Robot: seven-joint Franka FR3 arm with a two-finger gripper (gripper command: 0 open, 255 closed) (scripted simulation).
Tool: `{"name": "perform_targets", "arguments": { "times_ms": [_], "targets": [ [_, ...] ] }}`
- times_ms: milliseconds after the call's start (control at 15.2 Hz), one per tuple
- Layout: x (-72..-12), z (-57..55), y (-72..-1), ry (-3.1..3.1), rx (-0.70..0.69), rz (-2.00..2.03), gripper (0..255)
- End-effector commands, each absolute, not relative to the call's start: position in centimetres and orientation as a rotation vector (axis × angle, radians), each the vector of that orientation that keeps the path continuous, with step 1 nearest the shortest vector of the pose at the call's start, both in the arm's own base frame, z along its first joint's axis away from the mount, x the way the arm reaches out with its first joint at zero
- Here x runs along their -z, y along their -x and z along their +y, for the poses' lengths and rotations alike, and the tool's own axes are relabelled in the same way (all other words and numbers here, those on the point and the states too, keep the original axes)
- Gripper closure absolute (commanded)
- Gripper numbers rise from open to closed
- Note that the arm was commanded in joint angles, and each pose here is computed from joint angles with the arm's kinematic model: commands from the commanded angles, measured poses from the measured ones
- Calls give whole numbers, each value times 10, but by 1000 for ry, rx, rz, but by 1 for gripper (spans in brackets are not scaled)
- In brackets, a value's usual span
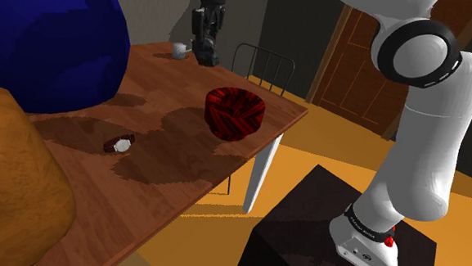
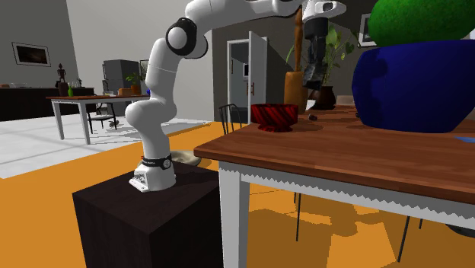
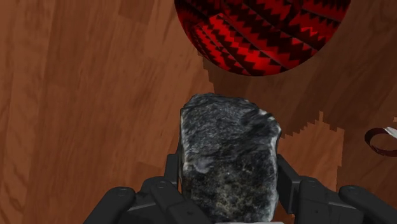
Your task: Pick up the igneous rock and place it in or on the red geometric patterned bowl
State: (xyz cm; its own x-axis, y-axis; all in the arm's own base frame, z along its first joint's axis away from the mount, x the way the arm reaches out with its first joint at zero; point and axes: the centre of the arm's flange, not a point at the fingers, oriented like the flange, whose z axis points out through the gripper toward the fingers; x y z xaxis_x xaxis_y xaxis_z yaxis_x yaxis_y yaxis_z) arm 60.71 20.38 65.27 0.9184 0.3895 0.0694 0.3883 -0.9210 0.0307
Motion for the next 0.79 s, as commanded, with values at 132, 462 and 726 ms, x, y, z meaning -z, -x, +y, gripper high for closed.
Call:
{"name": "perform_targets", "arguments": {
  "times_ms": [132,462,726],
  "targets": [
    [-670,205,-608,-3061,-115,620,255],
    [-677,195,-543,-3061,-115,620,255],
    [-683,186,-491,-3061,-115,620,255]
  ]
}}
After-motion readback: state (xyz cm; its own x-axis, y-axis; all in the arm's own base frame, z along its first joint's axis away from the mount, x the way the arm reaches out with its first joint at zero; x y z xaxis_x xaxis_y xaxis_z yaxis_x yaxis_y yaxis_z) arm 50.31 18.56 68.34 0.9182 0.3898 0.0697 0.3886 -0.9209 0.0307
